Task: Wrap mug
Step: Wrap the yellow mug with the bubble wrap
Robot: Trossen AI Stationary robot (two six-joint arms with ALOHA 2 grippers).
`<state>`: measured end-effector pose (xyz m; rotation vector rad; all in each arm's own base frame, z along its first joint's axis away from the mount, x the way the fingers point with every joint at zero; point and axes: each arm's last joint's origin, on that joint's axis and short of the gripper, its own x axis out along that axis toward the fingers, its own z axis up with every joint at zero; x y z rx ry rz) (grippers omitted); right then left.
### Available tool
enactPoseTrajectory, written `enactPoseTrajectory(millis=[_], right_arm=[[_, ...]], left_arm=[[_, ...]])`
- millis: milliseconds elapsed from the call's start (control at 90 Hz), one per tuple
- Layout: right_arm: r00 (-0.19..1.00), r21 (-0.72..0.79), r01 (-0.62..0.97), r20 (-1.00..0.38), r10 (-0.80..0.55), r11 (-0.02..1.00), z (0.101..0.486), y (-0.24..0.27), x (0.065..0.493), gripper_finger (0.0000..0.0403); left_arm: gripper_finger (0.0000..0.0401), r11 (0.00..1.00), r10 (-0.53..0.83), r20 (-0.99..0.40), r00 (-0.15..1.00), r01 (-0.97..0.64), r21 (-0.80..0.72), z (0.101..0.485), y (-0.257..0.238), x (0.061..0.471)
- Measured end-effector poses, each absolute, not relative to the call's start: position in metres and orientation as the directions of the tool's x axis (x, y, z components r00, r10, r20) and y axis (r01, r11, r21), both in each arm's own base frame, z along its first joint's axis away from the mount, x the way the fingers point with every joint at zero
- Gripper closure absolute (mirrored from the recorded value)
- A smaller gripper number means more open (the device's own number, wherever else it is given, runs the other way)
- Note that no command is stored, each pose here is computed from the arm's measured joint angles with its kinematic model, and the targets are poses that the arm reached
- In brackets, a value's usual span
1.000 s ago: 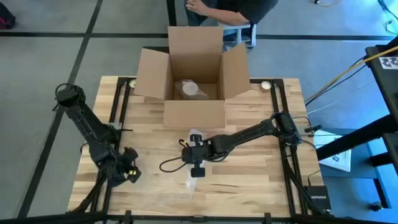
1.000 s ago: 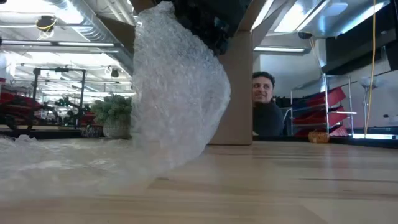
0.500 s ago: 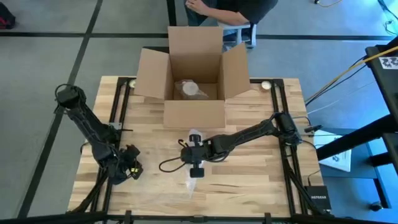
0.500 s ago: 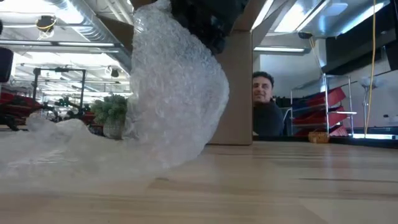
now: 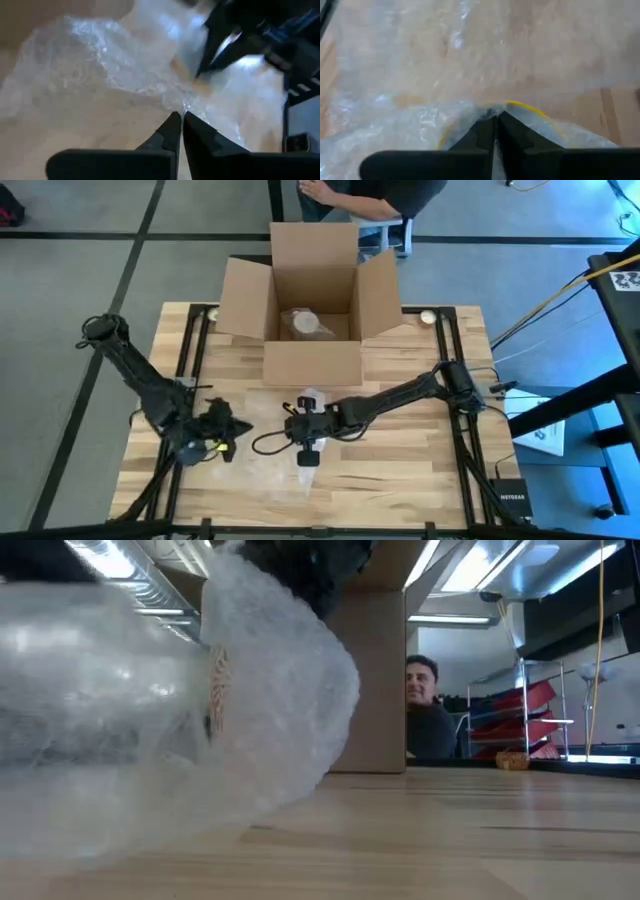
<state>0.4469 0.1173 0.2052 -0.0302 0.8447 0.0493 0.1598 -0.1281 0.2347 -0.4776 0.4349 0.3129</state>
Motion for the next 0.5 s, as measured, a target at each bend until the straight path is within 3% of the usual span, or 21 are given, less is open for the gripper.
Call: enactPoseTrajectory(millis=[244,500], right_arm=[[0.689,-0.023,-0.037,-0.725,0.009,0.999,0.228,0.116,0.444,0.0402],[0.65,-0.006,-0.028,-0.76,0.014,1.0,0.225,0.113,0.441,0.0402]], left_arm=[[0.0401,0.932,0.084,-0.312,0.946,-0.186,-0.313,0.253,-0.111,0.213],[0.0401,0.947,-0.007,-0.382,0.924,-0.117,-0.299,0.223,-0.098,0.251]])
